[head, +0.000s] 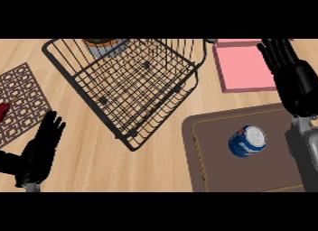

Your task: Pick the can from the tray and place it in the tiered basket

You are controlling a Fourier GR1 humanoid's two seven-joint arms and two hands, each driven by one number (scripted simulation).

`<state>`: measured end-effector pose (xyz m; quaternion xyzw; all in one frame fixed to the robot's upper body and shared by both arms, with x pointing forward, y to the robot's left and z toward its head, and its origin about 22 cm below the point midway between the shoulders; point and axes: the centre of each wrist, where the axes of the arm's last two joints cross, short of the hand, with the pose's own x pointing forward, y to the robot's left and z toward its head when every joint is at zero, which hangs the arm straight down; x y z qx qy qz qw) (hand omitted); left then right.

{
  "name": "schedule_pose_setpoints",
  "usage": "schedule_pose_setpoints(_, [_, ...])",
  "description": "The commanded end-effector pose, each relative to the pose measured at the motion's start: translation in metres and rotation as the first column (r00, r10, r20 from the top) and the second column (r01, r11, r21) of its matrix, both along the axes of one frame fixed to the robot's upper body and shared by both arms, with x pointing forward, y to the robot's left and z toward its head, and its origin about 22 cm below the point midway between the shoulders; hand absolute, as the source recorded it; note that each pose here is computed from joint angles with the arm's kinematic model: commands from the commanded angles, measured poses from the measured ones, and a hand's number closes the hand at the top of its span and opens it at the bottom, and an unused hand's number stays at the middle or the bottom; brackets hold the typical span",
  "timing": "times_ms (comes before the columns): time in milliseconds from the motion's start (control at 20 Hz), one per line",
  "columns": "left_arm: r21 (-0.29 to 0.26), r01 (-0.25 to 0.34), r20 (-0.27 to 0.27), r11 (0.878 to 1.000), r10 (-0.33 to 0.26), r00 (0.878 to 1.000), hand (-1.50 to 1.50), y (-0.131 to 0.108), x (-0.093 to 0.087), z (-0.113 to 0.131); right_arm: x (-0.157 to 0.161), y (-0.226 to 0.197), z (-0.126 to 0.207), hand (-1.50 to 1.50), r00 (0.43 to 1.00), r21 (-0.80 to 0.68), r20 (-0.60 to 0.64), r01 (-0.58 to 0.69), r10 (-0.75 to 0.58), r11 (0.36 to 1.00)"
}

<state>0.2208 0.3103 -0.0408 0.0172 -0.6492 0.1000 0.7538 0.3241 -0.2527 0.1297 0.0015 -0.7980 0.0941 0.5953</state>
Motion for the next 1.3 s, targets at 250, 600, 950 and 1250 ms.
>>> schedule_pose_setpoints(250, [0.141, 0.168, -0.005, 0.976, -0.169, 0.986, 0.0, -0.019, 0.028, 0.025, -0.068, -0.024, -0.015, 1.5, 0.842, 0.025, 0.293, 0.466, -0.452, 0.884])
schedule_pose_setpoints(600, [0.096, 0.247, -0.027, 0.964, -0.245, 0.969, 0.0, -0.052, 0.044, 0.045, -0.132, -0.032, -0.089, -1.5, 0.448, 0.059, 0.272, 0.876, -0.852, 0.479])
schedule_pose_setpoints(950, [0.112, 0.284, -0.033, 0.952, -0.282, 0.959, 0.0, -0.061, 0.053, 0.062, -0.202, 0.011, -0.114, -1.5, 0.495, -0.269, 0.229, 0.86, -0.838, 0.434])
schedule_pose_setpoints(1250, [0.124, 0.283, -0.005, 0.951, -0.284, 0.959, 0.0, -0.065, 0.055, 0.063, -0.256, -0.001, -0.128, -1.5, 0.371, -0.548, 0.169, 0.805, -0.913, 0.226])
